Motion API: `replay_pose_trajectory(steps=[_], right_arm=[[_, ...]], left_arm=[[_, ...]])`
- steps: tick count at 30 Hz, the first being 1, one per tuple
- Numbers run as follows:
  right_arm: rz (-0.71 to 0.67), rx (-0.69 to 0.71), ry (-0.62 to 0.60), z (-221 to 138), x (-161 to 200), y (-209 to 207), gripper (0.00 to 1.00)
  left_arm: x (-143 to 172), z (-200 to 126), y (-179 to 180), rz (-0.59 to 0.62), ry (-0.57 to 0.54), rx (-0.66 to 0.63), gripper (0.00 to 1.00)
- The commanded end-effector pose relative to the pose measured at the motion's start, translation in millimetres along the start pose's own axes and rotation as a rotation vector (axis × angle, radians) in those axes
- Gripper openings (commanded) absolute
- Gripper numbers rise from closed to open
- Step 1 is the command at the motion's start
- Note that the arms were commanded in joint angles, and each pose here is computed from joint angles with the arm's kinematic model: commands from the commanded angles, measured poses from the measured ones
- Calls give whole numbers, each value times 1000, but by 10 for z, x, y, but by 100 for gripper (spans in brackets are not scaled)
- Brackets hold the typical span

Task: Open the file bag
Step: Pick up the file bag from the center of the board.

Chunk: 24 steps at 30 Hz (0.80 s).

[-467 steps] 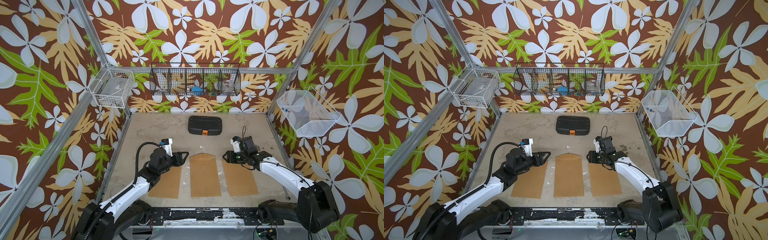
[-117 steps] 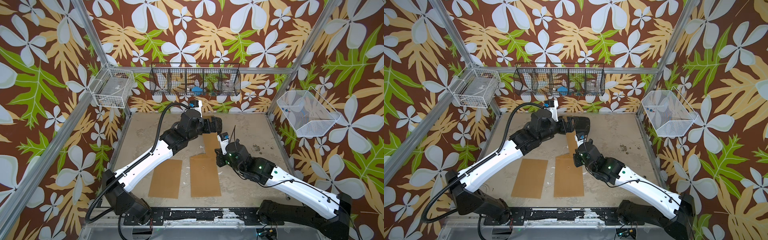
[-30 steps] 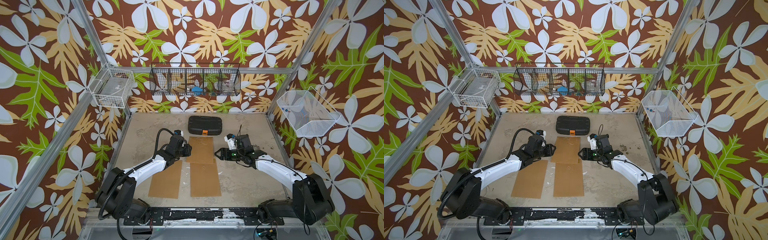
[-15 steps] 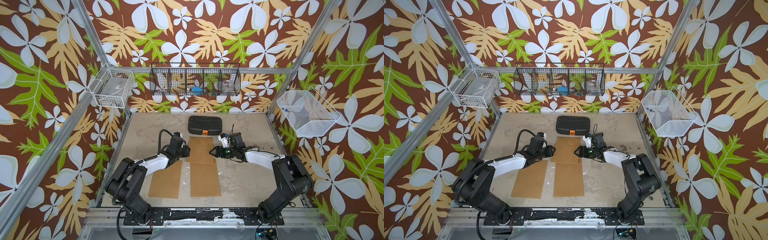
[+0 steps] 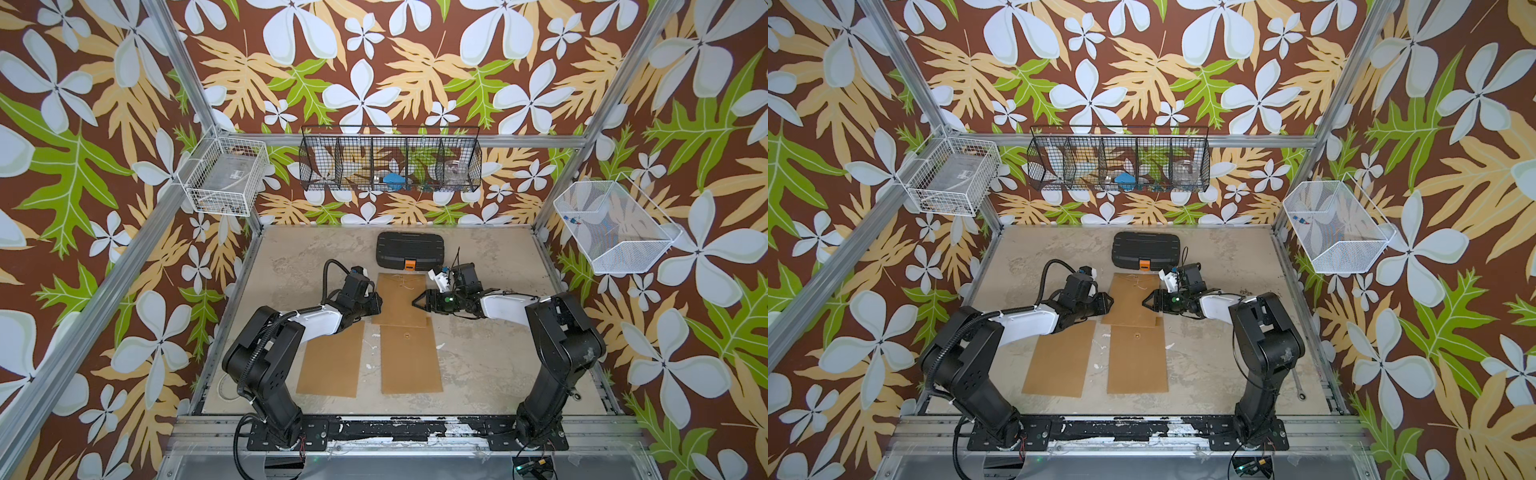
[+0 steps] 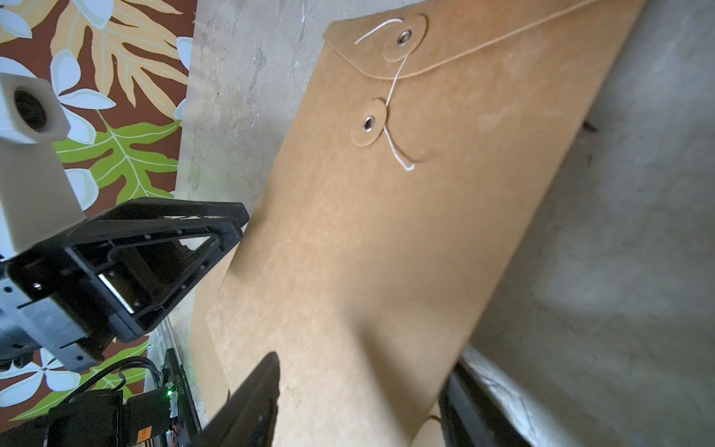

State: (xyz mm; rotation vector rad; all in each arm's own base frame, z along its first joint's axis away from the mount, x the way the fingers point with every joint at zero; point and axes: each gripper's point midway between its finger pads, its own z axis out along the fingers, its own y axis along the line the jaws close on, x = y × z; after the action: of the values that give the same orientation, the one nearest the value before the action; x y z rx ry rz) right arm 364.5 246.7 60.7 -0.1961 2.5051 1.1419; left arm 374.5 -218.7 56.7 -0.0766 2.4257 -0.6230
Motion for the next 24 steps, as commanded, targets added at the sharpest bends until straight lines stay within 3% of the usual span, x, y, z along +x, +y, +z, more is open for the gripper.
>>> replay_pose_trajectory(steps=[1,7,12,19,24], right_arm=[[-29,-61,-16,-5,-91,143,58],[-49,-96,-20,-16,-163,243,43],[-46,-96,-16,1,-194,248,36],[-42,-96,-12,27,-207,241,11],[-54,-95,-25,-8,-235,273,1]], left_arm=[[-69,13,-66,5,-18,27,37],[-92,1,-90,8,-24,34,37],[-126,-4,-127,10,-28,46,37],[-207,-87,-163,8,-52,55,39],[-308,-190,-173,1,-81,68,42]])
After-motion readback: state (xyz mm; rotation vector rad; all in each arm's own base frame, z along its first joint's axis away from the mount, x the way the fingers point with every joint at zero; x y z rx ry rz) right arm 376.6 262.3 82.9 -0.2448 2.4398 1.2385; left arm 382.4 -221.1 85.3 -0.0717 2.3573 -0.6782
